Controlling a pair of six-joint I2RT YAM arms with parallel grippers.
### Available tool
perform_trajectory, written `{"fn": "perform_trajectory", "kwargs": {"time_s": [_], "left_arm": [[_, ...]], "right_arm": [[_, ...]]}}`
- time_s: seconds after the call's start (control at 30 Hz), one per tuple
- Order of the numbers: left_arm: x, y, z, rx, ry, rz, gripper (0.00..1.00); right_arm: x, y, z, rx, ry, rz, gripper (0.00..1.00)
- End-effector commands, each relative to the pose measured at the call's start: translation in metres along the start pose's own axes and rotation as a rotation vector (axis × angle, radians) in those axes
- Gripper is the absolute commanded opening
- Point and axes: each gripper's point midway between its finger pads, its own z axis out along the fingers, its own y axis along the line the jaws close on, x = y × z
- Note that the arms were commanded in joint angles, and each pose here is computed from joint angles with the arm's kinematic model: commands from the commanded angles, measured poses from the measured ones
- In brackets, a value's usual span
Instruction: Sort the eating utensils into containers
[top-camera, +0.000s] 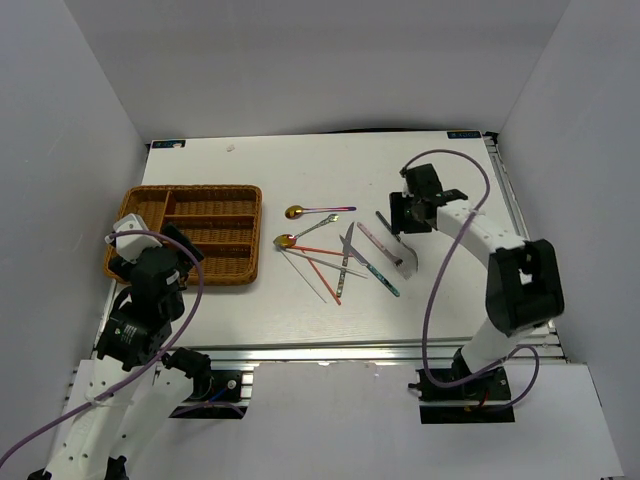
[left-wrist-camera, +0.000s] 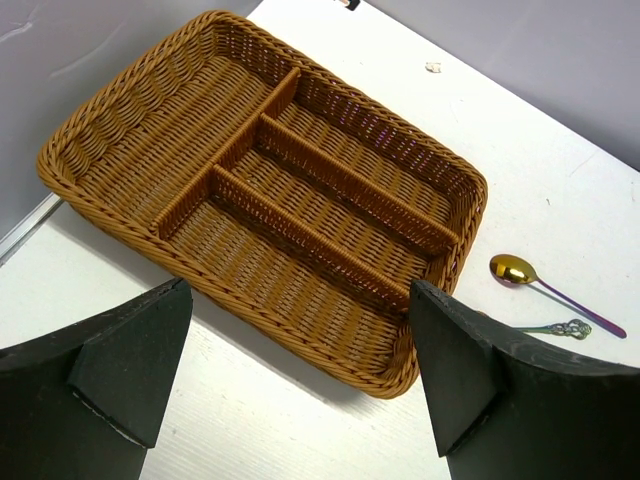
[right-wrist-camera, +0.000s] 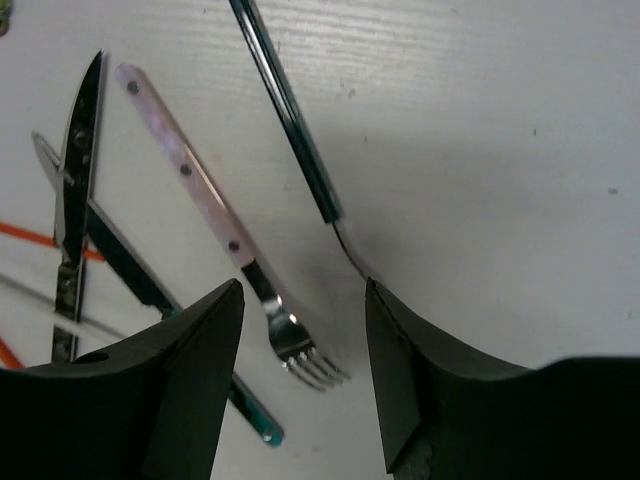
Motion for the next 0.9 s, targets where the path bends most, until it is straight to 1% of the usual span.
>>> {"fn": "perform_trajectory", "kwargs": {"time_s": [0.0,0.17,0.23,0.27,0.3,0.37,0.4,0.47,0.5,0.53,0.6,0.67,0.7,0.73,0.77,0.8,0.83,0.87], "left_arm": [[0.002,-0.001,0.001,0.013,0.003,0.006,0.98],[0.004,-0.003,0.002,0.016,0.011,0.013,0.98],[0.005,-0.004,0.003,0.017,0.014,0.016,0.98],[0.006,-0.004,0.003,0.017,0.018,0.019,0.98],[0.007,-0.004,0.003,0.017,0.021,0.023,0.98],[0.007,-0.005,0.004,0.017,0.023,0.025,0.98],[0.007,-0.005,0.004,0.017,0.024,0.026,0.98],[0.007,-0.006,0.004,0.022,0.025,0.025,0.98],[0.007,-0.007,0.004,0.028,0.026,0.025,0.98],[0.008,-0.008,0.004,0.035,0.029,0.029,0.98],[0.012,-0.018,0.005,0.080,0.050,0.051,0.98],[0.014,-0.029,0.006,0.127,0.075,0.079,0.98],[0.014,-0.044,0.003,0.192,0.102,0.072,0.98],[0.019,-0.055,0.006,0.221,0.136,0.070,0.98],[0.018,-0.083,0.000,0.343,0.165,0.010,0.98],[0.020,-0.103,-0.004,0.434,0.192,-0.019,0.98],[0.029,-0.125,-0.007,0.529,0.234,-0.048,0.98],[0.032,-0.148,-0.016,0.636,0.275,-0.122,0.98]], "right_arm": [[-0.021,-0.002,0.022,0.026,-0.022,-0.089,0.57],[-0.019,-0.004,0.057,0.026,0.029,-0.173,0.53],[-0.020,-0.004,0.065,0.026,0.029,-0.191,0.48],[-0.015,-0.006,0.073,0.027,0.052,-0.203,0.47],[-0.014,-0.006,0.077,0.026,0.059,-0.208,0.40],[-0.005,-0.008,0.084,0.029,0.095,-0.209,0.31],[-0.001,-0.009,0.086,0.029,0.106,-0.207,0.22],[0.001,-0.010,0.086,0.038,0.105,-0.208,0.16],[0.001,-0.012,0.086,0.043,0.103,-0.209,0.09],[0.002,-0.013,0.085,0.048,0.101,-0.218,0.06],[-0.008,-0.018,0.075,0.073,0.078,-0.239,0.00],[-0.031,-0.013,0.054,0.077,0.022,-0.226,0.00],[-0.039,-0.010,0.044,0.070,-0.003,-0.222,0.00],[-0.047,-0.004,0.034,0.065,-0.035,-0.194,0.00],[-0.066,0.006,0.012,0.039,-0.105,-0.175,0.00],[-0.071,0.017,-0.001,-0.009,-0.128,-0.162,0.00],[-0.077,0.047,-0.025,-0.168,-0.166,-0.140,0.00],[-0.075,0.065,-0.038,-0.280,-0.172,-0.130,0.00]]}}
